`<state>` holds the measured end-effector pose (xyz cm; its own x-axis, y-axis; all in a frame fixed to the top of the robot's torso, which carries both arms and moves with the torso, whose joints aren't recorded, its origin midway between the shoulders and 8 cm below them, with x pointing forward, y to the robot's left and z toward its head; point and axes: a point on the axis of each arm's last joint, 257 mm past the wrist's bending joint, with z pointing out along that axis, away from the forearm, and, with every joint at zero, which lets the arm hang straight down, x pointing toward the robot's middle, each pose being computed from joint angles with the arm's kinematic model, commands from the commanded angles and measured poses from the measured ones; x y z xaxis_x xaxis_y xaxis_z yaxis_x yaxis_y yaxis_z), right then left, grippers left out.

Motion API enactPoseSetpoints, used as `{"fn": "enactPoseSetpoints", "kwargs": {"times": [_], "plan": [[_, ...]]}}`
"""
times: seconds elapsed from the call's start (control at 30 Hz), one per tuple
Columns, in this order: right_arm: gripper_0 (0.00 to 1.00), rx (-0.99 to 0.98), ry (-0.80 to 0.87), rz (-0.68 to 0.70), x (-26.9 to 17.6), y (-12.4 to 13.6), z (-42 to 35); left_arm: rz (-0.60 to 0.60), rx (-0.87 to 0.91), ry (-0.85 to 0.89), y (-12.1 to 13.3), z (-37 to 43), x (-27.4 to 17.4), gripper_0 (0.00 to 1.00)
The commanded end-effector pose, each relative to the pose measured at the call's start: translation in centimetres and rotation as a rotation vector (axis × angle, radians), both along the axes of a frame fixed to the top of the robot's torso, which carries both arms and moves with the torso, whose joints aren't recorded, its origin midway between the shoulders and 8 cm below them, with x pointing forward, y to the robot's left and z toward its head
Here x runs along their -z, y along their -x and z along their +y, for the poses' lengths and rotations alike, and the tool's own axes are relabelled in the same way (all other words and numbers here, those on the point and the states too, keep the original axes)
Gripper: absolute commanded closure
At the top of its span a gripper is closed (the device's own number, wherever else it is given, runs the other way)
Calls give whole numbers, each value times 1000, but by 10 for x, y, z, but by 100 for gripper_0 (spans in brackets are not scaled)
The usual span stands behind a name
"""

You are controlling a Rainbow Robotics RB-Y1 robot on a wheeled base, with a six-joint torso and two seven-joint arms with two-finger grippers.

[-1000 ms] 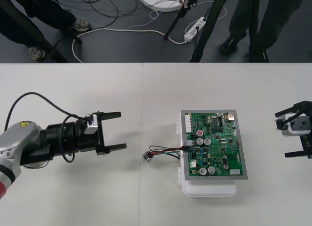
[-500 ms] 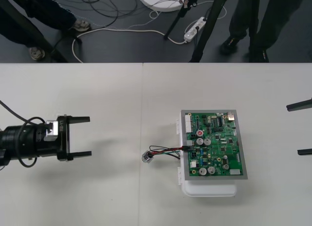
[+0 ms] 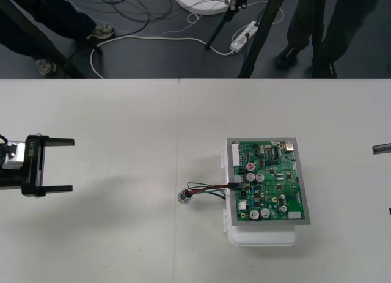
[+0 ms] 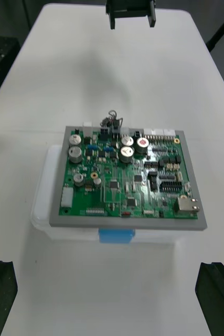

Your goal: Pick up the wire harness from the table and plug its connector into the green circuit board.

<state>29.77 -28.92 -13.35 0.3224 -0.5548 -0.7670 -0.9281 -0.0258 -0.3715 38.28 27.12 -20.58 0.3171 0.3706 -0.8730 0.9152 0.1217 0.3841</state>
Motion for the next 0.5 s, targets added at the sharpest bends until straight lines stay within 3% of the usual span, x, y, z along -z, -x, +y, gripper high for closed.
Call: {"fn": "enactPoseSetpoints", "kwargs": {"times": [0.03, 0.2, 0.5], "plan": [[0, -16, -30, -31, -9, 5, 4, 120, 6, 0, 28, 18, -35, 0], [0, -25, 38, -61, 5, 1, 9, 148, 17, 29, 35, 14, -65, 0], [0, -20, -8, -123, 0, -12, 37, 159, 69, 25, 46, 4, -101, 0]]}}
